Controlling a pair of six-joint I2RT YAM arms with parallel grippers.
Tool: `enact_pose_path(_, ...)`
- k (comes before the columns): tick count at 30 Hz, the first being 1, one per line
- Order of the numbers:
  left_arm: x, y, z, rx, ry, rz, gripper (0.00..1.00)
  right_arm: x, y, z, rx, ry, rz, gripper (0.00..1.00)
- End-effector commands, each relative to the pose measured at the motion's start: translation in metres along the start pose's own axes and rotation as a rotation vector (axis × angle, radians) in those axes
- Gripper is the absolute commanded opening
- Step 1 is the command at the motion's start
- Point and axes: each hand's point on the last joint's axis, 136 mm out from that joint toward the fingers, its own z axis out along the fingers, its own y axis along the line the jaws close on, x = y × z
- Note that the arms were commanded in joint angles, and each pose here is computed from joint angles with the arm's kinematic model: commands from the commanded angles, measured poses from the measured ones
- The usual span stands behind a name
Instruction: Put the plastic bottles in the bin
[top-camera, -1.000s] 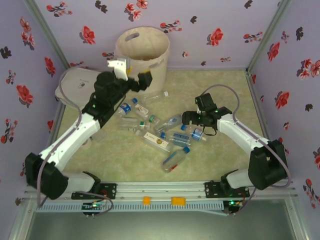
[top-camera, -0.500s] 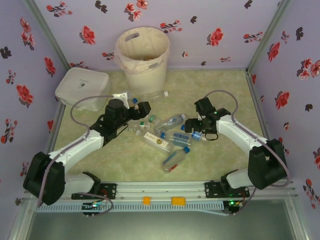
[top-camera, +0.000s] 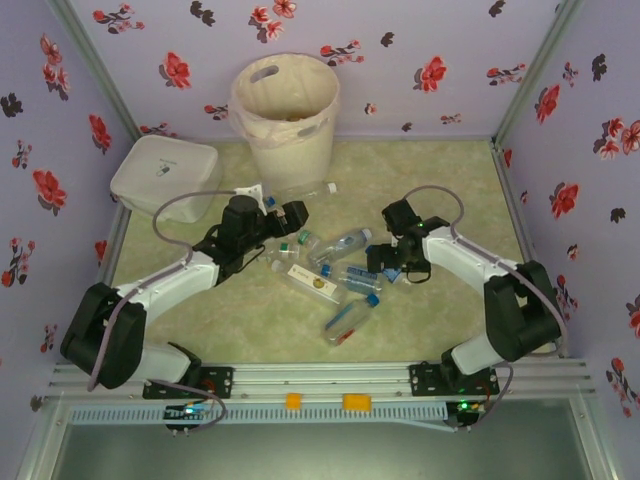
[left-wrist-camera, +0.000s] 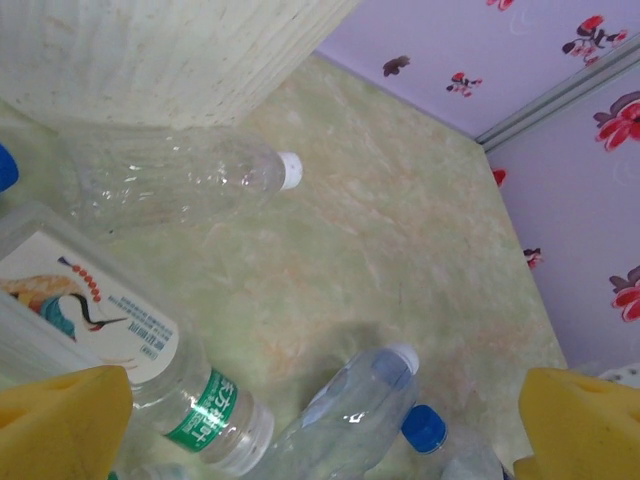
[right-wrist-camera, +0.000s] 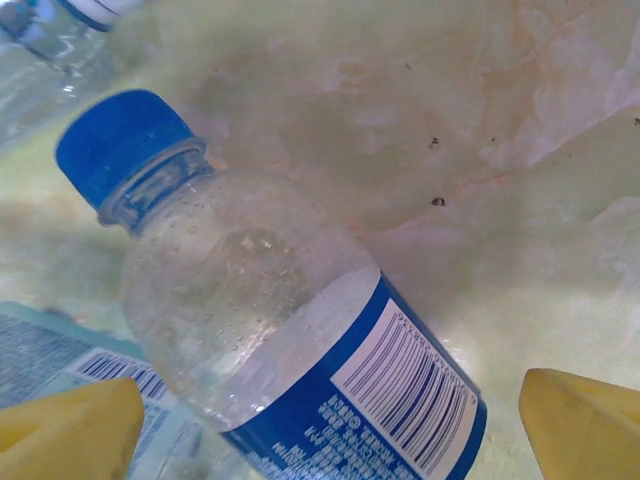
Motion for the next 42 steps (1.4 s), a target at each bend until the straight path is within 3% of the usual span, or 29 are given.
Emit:
enact_pose_path(1, -0.015, -0.014, -0.001, 0.031, -0.048, 0.002, 1.00, -0.004, -0.009, 0.001, 0.066, -0.007, -0.016, 0.97)
enact_pose_path(20, -0.018, -0.011, -0.004, 0.007, -0.063, 0.010, 1.00, -0.006, -0.023, 0.022, 0.124, 0.011, 0.016, 0.86)
enact_pose_path(34, -0.021, -0.007, -0.007, -0.014, -0.084, 0.020, 1.00, -0.006, -0.027, 0.023, 0.128, 0.012, 0.028, 0.65)
enact_pose_path(42, -0.030, 0.002, -0.009, -0.029, -0.113, 0.011, 1.00, -0.015, -0.027, 0.005, 0.058, -0.067, 0.083, 0.51)
